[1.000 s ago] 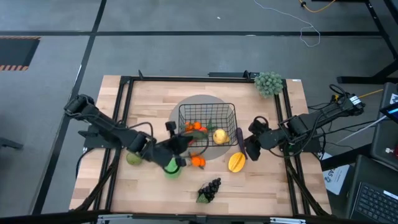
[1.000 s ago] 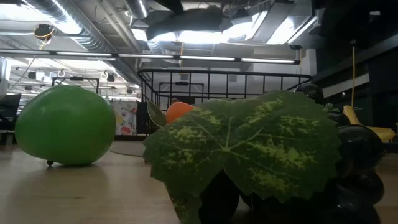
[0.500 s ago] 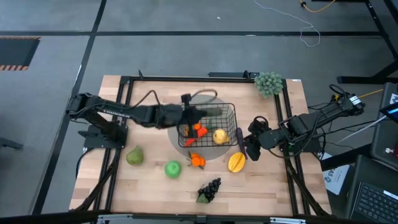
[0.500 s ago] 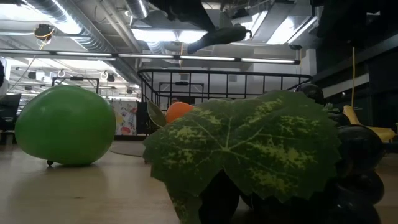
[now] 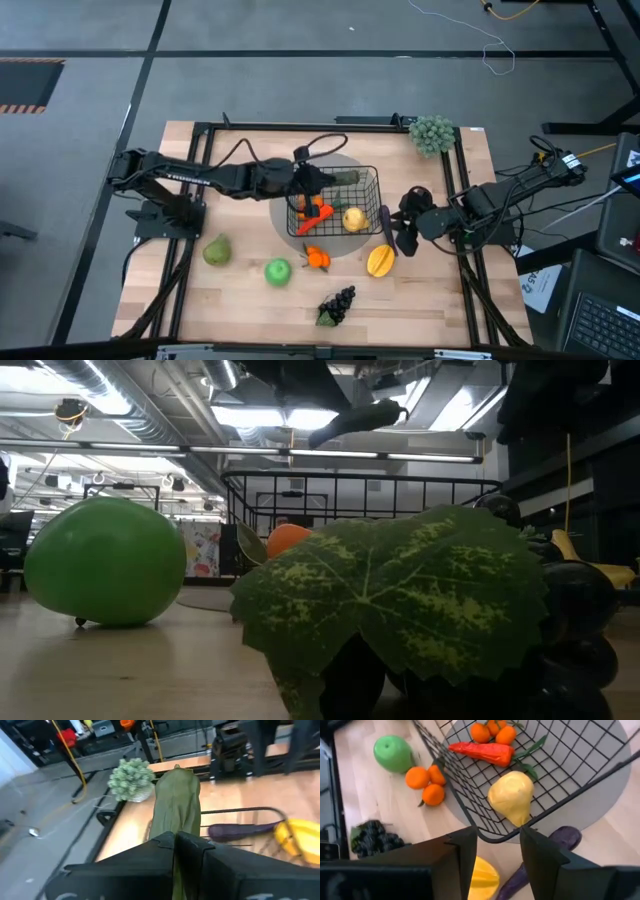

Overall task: Build produce basket
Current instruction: Put the green chili pepper into the wire basket

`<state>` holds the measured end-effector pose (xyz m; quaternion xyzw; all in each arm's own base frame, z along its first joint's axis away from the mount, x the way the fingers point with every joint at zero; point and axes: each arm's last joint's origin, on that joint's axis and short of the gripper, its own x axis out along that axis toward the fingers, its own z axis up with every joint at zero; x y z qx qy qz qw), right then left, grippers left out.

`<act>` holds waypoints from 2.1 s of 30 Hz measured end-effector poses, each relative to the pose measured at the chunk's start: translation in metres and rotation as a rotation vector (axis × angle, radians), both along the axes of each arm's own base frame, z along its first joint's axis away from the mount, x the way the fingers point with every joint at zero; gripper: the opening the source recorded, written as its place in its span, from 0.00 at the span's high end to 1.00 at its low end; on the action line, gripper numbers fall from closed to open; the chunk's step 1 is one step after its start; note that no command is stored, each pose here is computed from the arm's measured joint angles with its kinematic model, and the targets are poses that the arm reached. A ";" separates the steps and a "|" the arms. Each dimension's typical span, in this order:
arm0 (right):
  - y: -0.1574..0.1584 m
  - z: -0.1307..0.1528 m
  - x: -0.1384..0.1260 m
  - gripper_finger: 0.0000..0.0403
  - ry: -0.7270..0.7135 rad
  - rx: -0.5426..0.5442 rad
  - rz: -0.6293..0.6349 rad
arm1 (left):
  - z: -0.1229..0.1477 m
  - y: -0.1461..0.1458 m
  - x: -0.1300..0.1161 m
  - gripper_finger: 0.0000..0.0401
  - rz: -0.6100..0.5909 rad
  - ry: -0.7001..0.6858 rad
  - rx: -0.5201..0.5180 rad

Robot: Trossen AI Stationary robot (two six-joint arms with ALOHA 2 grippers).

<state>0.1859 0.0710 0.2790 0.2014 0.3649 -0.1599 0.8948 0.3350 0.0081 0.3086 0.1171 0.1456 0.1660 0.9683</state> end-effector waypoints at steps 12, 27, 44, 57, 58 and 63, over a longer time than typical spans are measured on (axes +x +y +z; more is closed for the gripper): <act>0.002 -0.001 0.000 0.65 0.038 -0.037 0.144 | 0.000 -0.042 -0.002 1.00 -0.121 -0.007 -0.021; -0.001 0.000 0.000 0.65 0.024 -0.143 0.125 | -0.007 -0.069 -0.008 1.00 -0.185 0.062 -0.062; -0.002 0.001 0.001 0.65 0.011 -0.162 0.103 | -0.012 -0.075 -0.008 1.00 -0.200 0.097 -0.055; -0.001 0.002 0.002 0.65 -0.009 -0.163 0.093 | -0.012 -0.072 -0.007 1.00 -0.184 0.096 -0.051; -0.001 0.002 0.002 0.65 -0.009 -0.163 0.093 | -0.012 -0.071 -0.007 1.00 -0.180 0.096 -0.051; -0.001 0.002 0.002 0.65 -0.009 -0.163 0.093 | -0.012 -0.059 -0.005 1.00 -0.144 0.094 -0.052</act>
